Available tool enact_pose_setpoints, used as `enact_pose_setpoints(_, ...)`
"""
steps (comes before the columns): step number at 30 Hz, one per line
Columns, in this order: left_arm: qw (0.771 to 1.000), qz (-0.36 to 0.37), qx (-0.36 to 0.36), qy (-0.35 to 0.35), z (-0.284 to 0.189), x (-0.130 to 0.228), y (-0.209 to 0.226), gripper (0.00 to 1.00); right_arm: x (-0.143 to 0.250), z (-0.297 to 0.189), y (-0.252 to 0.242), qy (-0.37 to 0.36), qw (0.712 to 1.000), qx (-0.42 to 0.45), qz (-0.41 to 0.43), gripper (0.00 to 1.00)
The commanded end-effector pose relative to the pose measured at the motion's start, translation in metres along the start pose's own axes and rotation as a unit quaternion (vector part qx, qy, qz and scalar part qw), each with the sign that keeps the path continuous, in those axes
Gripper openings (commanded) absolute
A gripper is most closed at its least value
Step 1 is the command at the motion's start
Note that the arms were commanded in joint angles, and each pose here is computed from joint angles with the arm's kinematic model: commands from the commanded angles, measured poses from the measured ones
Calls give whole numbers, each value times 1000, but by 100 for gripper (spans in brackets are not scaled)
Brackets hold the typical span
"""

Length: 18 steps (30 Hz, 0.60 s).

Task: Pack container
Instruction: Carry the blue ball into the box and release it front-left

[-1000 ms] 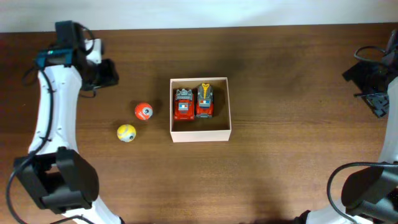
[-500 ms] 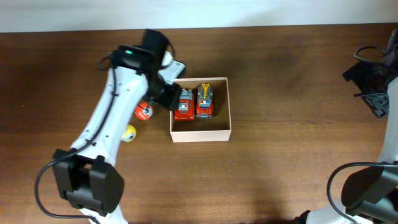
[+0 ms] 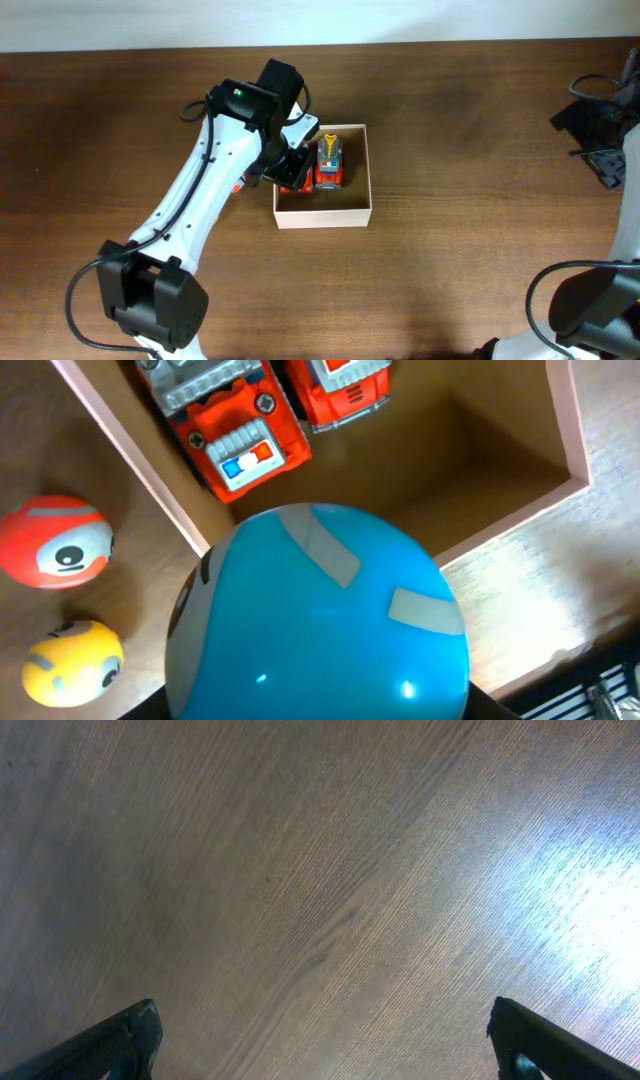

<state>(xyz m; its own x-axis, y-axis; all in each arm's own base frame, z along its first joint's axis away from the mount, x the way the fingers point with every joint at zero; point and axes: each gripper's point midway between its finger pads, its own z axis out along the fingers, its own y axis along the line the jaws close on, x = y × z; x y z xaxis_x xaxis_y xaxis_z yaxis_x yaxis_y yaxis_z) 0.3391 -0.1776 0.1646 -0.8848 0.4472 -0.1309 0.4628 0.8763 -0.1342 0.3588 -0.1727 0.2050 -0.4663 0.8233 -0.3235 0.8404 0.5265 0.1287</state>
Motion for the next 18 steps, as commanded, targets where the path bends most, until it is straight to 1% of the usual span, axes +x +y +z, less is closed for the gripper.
enact_pose_setpoints(1, 999, -32, -4, 13, 8, 5, 3, 53, 1, 1, -1, 3, 1000, 1, 4, 99)
enact_pose_setpoints(8, 998, -38, -3, 41, 33, 19, 5, 52, 1, 1, -1, 3, 1000, 1, 4, 99)
enact_pose_setpoints(18, 997, -51, -3, 58, 52, 30, 7, 52, 1, 1, -1, 3, 1000, 1, 5, 99)
